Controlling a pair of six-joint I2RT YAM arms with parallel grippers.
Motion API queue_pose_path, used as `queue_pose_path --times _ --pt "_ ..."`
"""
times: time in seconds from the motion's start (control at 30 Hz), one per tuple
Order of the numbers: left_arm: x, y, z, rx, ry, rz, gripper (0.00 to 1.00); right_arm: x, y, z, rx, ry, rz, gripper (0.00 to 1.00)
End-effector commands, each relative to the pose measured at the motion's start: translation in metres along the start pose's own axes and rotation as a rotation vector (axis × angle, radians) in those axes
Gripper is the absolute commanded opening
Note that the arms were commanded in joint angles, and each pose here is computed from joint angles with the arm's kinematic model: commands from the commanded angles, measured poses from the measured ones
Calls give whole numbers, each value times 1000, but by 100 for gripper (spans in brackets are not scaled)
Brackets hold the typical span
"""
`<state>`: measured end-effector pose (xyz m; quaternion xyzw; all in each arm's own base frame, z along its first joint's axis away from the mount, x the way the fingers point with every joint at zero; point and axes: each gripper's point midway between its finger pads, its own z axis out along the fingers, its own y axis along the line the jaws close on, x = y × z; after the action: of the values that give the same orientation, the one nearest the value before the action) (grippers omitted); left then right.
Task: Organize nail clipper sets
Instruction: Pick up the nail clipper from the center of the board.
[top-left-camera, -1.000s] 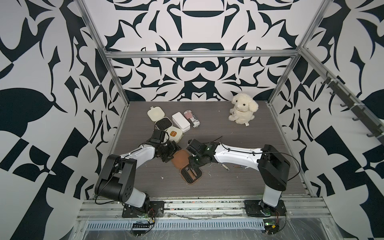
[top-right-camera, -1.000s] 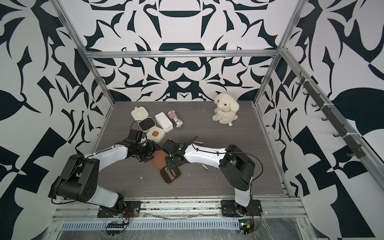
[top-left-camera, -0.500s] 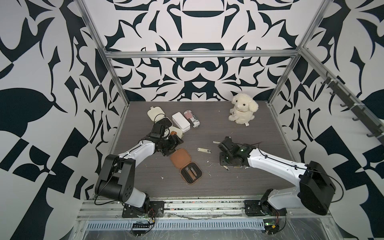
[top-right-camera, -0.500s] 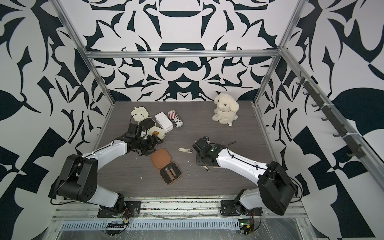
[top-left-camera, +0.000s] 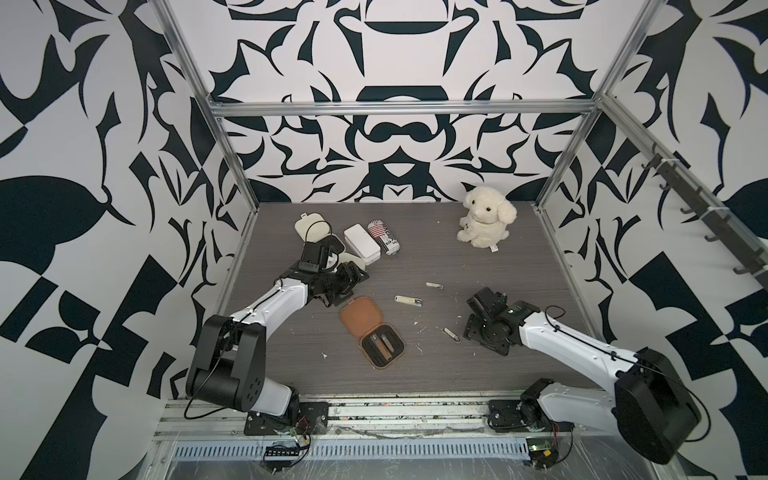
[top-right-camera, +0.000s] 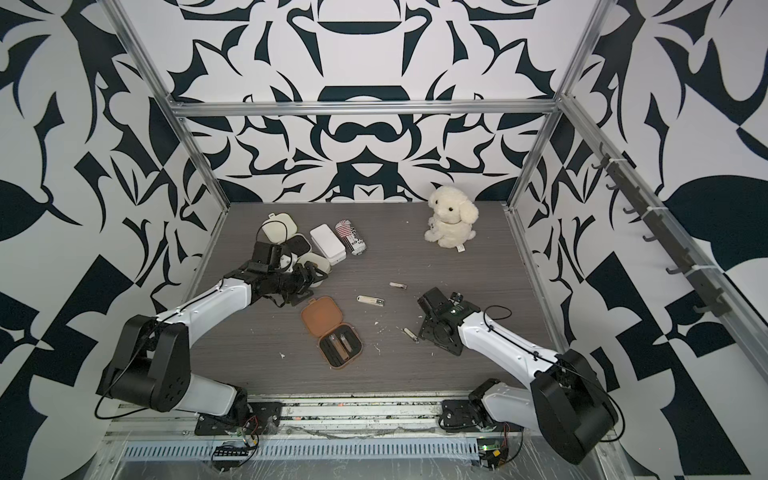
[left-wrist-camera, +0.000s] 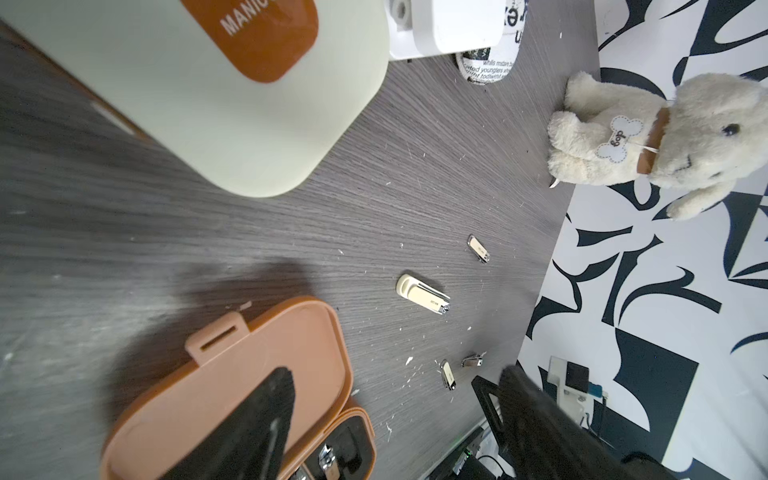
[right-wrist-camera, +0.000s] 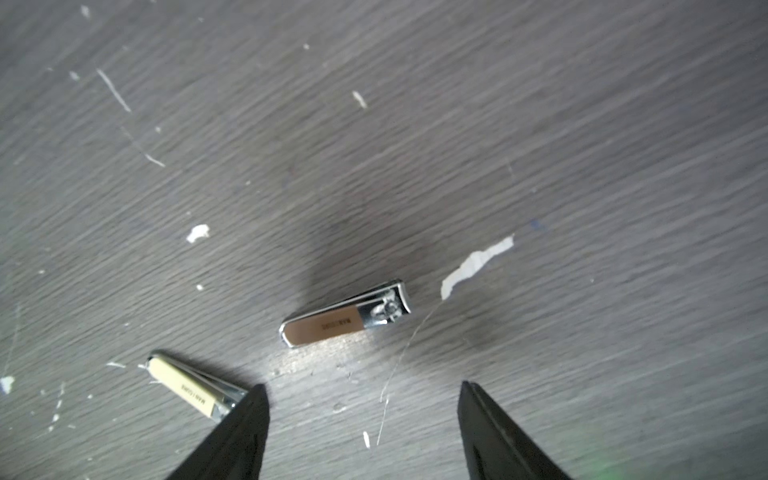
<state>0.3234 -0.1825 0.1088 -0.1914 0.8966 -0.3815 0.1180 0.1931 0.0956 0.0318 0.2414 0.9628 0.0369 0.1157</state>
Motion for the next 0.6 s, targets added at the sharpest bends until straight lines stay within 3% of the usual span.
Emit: queue_pose_path --times 0.0,0.37,0.57 --pt "7 -1 -4 11 17 21 82 -3 6 4 -13 4 74 76" --pt "11 9 -1 -5 23 9 82 -27 19 22 21 1 68 75" --pt "10 15 1 -13 22 -2 81 -42 39 24 16 16 -1 67"
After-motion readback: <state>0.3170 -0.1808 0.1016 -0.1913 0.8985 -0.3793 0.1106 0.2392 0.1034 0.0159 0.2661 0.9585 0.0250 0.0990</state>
